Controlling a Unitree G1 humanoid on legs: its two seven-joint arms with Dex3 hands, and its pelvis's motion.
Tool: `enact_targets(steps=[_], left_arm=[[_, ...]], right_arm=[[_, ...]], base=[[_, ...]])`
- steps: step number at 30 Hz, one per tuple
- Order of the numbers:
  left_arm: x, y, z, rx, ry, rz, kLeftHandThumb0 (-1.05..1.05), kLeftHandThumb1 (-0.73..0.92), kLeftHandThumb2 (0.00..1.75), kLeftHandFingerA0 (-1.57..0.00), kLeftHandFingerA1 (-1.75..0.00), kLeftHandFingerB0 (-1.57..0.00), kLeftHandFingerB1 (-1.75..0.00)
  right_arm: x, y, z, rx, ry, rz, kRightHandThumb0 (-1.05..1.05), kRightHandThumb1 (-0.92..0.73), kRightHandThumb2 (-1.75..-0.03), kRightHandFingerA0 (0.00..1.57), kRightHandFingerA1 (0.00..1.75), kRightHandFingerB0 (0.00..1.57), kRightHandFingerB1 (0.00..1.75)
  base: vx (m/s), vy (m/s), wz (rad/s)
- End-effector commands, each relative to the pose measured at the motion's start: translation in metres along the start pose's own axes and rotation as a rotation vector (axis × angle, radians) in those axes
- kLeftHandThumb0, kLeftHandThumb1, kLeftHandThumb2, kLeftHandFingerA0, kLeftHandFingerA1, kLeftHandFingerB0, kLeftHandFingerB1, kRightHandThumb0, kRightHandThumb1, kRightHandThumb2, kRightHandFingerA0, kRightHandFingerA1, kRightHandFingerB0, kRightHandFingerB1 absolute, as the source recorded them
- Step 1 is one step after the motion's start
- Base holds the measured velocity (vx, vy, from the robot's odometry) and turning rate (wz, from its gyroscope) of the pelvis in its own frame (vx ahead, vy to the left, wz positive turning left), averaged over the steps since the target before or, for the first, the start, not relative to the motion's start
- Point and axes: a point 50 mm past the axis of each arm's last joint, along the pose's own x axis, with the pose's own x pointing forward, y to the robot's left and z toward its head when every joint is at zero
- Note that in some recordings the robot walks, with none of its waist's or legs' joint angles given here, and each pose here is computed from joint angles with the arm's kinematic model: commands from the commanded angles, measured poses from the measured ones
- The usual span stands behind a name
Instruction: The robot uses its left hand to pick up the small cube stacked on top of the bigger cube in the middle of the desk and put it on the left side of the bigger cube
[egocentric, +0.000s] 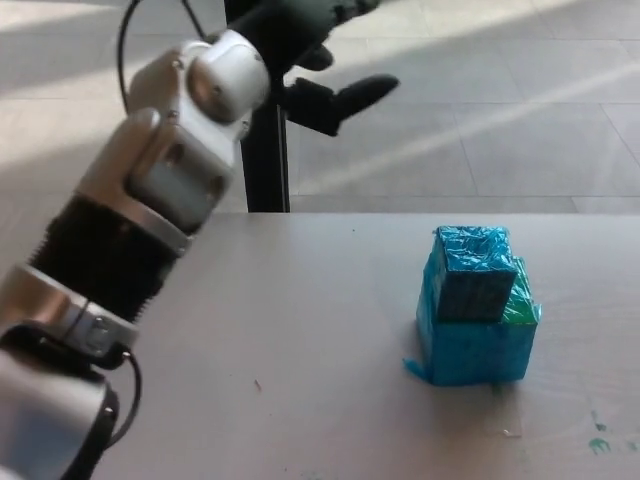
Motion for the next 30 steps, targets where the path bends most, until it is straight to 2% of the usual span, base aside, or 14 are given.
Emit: enact_targets(steps=[1, 3, 4, 7, 9, 10, 13, 14, 17, 18, 21, 22, 27, 30], left_arm=[[0.008, -0.013, 0.017, 0.023, -0.006, -0.039, -0.9, 0.64, 1.05, -0.29, -0.64, -0.05, -0.34], [0.012, -0.023, 0.02, 0.075, 0.006, -0.07, -0.94, 0.86, 0.67, -0.27, -0.65, -0.1, -0.29], [0.014, -0.028, 0.021, 0.087, 0.015, -0.081, -0.93, 0.67, 1.07, -0.22, -0.64, -0.05, -0.36], [0.02, -0.042, 0.021, 0.082, 0.037, -0.117, -0.95, 0.66, 1.06, -0.18, -0.6, -0.04, -0.37], [0.022, -0.052, 0.019, 0.081, 0.047, -0.141, -0.97, 0.84, 0.66, -0.17, -0.55, -0.1, -0.29], [0.023, -0.055, 0.019, 0.079, 0.058, -0.156, -0.88, 0.62, 1.09, -0.23, -0.62, 0.0, -0.36], [0.025, -0.063, 0.018, 0.043, 0.065, -0.169, -0.41, 0.32, 1.0, -0.06, -0.54, 0.0, -0.49], [0.027, -0.074, 0.017, 0.058, 0.061, -0.201, -0.94, 0.64, 1.03, -0.16, -0.59, -0.04, -0.38], [0.027, -0.091, 0.016, 0.028, 0.04, -0.237, -0.97, 0.61, 1.03, -0.22, -0.62, -0.06, -0.37], [0.027, -0.093, 0.017, 0.031, 0.041, -0.24, -1.02, 0.8, 0.65, -0.21, -0.62, -0.08, -0.31], [0.029, -0.11, 0.02, 0.027, 0.056, -0.278, -0.42, 0.22, 0.95, -0.06, -0.55, 0.0, -0.51], [0.03, -0.114, 0.023, 0.063, 0.055, -0.294, -1.04, 0.61, 1.01, -0.11, -0.61, -0.04, -0.35], [0.036, -0.12, 0.043, 0.101, 0.012, -0.301, -1.05, 0.78, 0.64, -0.15, -0.59, -0.07, -0.29], [0.037, -0.123, 0.052, 0.107, -0.011, -0.298, -1.05, 0.59, 1.03, -0.1, -0.59, -0.04, -0.28]], right_arm=[[-0.004, -0.009, 0.001, -0.029, -0.032, -0.008, -0.41, -0.69, -0.61, 0.59, 0.49, 0.47, 0.37], [-0.003, -0.008, 0.0, -0.028, -0.027, -0.011, -0.42, -0.69, -0.61, 0.6, 0.51, 0.48, 0.37], [-0.002, -0.008, 0.0, -0.016, -0.024, -0.011, -0.42, -0.68, -0.61, 0.6, 0.52, 0.48, 0.38], [-0.002, -0.009, -0.001, 0.002, -0.031, -0.02, -0.42, -0.68, -0.61, 0.6, 0.52, 0.49, 0.38], [-0.002, -0.011, 0.004, -0.004, -0.022, -0.012, -0.46, -0.55, -0.89, 0.52, 0.62, 0.41, 0.52], [-0.002, -0.011, 0.006, -0.011, -0.026, -0.012, -0.45, -0.54, -0.88, 0.52, 0.63, 0.4, 0.52], [-0.002, -0.012, 0.008, -0.025, -0.035, -0.015, -0.4, -0.68, -0.61, 0.58, 0.51, 0.47, 0.37], [-0.001, -0.012, 0.005, -0.01, -0.02, -0.021, -0.42, -0.68, -0.61, 0.6, 0.53, 0.48, 0.38], [0.0, -0.012, 0.005, -0.01, -0.018, -0.015, -0.41, -0.69, -0.61, 0.6, 0.52, 0.49, 0.38], [0.0, -0.012, 0.006, -0.012, -0.021, -0.014, -0.4, -0.69, -0.61, 0.59, 0.52, 0.48, 0.38], [0.0, -0.014, 0.008, 0.003, -0.02, -0.012, -0.46, -0.56, -0.89, 0.52, 0.61, 0.41, 0.52], [0.0, -0.014, 0.009, 0.007, -0.025, -0.002, -0.41, -0.69, -0.6, 0.56, 0.51, 0.47, 0.38], [0.0, -0.017, 0.014, -0.028, -0.022, -0.017, -0.49, -0.56, -0.9, 0.51, 0.61, 0.4, 0.52], [0.002, -0.016, 0.014, -0.024, -0.017, -0.016, -0.41, -0.69, -0.61, 0.58, 0.49, 0.46, 0.36]], base=[[0.0, 0.0, 0.0], [0.0, 0.0, 0.0], [0.0, 0.0, 0.0], [0.0, 0.0, 0.0], [0.0, 0.0, 0.0], [0.0, 0.0, 0.0], [0.0, 0.0, 0.0], [0.0, 0.0, 0.0], [0.0, 0.0, 0.0], [0.0, 0.0, 0.0], [0.0, 0.0, 0.0], [0.0, 0.0, 0.0], [0.0, 0.0, 0.0], [0.0, 0.0, 0.0]])
